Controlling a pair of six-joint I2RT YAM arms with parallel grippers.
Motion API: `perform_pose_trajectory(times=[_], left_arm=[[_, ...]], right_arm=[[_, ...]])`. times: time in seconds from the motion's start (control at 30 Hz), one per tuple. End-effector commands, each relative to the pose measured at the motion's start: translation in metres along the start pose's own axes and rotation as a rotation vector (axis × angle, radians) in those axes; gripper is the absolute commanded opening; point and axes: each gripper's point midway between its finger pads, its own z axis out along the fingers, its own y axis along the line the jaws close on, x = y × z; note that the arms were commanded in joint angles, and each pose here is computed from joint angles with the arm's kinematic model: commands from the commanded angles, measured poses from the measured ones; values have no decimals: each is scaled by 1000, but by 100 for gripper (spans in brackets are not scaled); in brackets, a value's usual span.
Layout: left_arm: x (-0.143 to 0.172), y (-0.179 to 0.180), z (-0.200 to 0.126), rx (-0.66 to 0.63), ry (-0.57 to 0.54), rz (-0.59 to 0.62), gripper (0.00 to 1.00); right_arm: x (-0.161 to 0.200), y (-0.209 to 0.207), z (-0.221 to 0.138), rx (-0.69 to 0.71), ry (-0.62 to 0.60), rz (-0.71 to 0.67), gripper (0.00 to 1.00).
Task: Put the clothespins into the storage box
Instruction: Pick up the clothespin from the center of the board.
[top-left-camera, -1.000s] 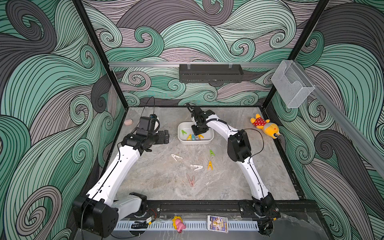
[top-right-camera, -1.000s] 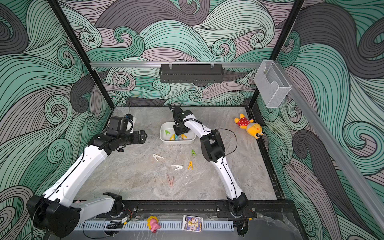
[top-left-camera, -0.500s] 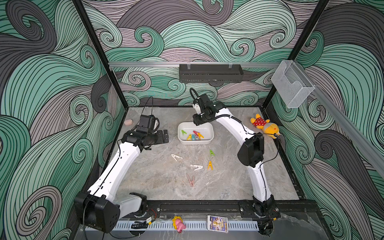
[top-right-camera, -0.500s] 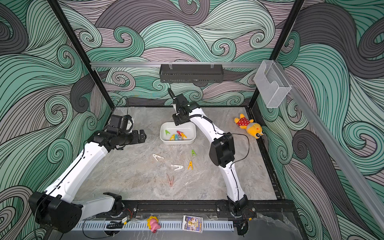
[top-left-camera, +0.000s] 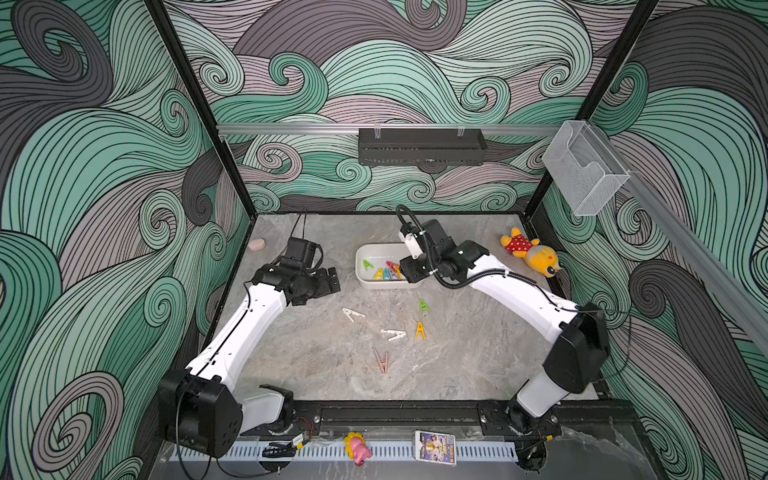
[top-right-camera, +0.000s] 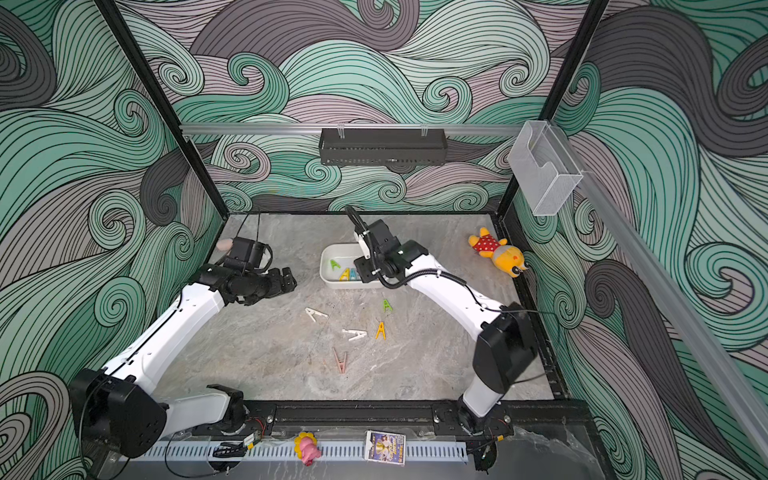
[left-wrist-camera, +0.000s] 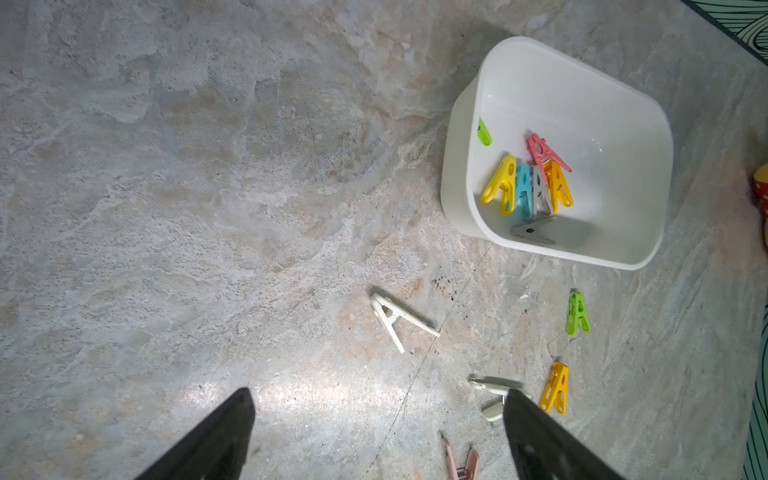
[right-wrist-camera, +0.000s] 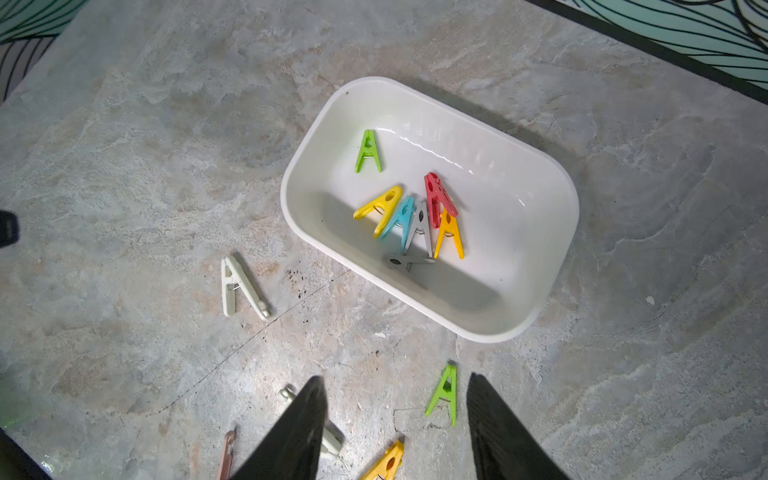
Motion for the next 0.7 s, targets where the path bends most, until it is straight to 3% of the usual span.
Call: perform_pose_trajectory(times=[0.0,0.1,0.2,0.33,0.67], left_arm=[[20,5,17,3,104,-103,95],[35,-7,42,71,194,-184,93],[40,-12,60,84,229,-238,91],[45,-4,82,12,247,-290,90],[44,-14,101,-108,241,-344,88]], right_arm=[[-2,-6,-18,13,-135,21,56],[16,-6,-27,5,-178,26,59],[39,-11,-26,24,-146,39,61],[58,-14,-22,34,-101,38,61],[77,-15,-19,20,-129,51,62]])
